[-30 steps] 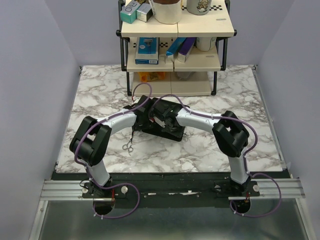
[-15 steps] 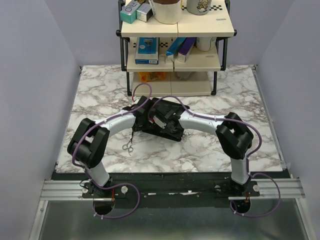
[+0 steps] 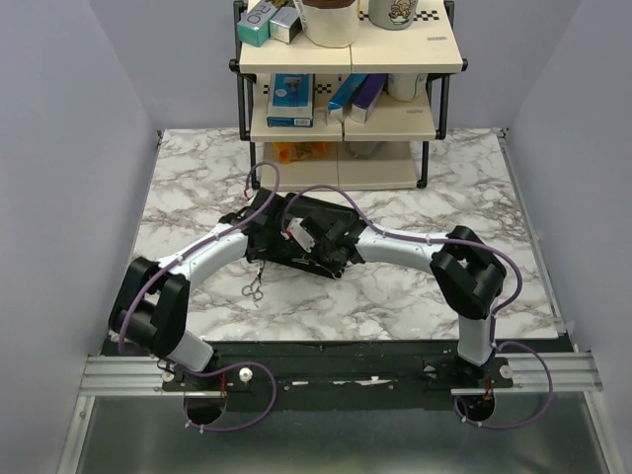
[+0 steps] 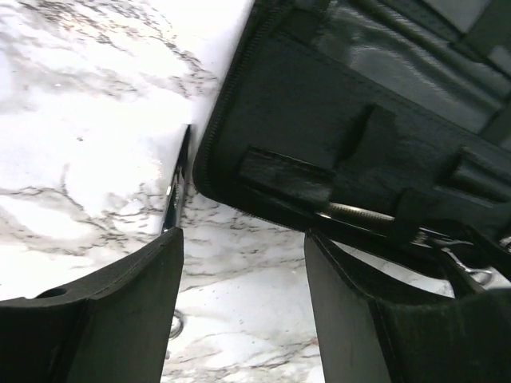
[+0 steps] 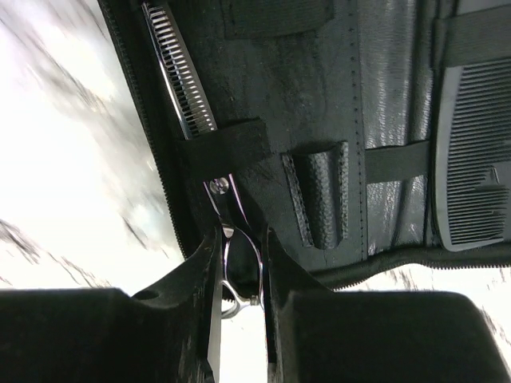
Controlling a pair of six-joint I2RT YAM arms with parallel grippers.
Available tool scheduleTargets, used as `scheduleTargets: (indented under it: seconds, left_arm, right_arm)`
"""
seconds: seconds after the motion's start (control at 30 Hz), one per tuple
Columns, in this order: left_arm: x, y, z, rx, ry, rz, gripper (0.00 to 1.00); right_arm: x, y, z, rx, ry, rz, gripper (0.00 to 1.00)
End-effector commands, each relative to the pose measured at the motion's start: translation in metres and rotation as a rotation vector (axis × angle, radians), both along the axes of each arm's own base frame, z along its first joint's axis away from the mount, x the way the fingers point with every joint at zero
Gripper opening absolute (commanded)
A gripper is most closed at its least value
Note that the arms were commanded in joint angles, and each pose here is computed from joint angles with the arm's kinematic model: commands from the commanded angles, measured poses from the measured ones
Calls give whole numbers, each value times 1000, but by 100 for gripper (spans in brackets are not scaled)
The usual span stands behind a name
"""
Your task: Sort the hair-cutting tools
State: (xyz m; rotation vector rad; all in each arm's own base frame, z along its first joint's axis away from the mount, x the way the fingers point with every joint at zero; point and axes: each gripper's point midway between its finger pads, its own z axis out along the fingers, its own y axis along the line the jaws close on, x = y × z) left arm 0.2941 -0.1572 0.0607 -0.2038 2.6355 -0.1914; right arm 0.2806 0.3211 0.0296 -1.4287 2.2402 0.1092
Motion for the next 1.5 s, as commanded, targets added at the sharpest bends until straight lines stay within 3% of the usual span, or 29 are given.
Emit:
scheduleTargets:
  seconds: [0.0,0.27,0.37,0.4,0.67,1.07,1.47]
  left_arm:
    - [11,9,16,-66,-30,15,70]
    - [38,41,-7,53,26,154,67]
    - [46,53,-13,95,43,190,46]
    - [48,57,-14,108,49,196,34]
    - [44,75,-23,165,76,242,12]
    - [46,58,-43,129,108,188,11]
    - [39,-1,-51,137,118,44,11]
  right_arm:
    - [-2,18,-14,76,11,4,5]
    - [-7,5,-19,50,4,3,3]
    - [-9,4,-17,57,1,6,3]
    - [-10,4,-17,58,2,9,3]
    - [-11,3,-16,56,2,26,1]
    - [-9,3,-22,41,0,31,1]
    - [-17,-12,-24,18,-1,22,1]
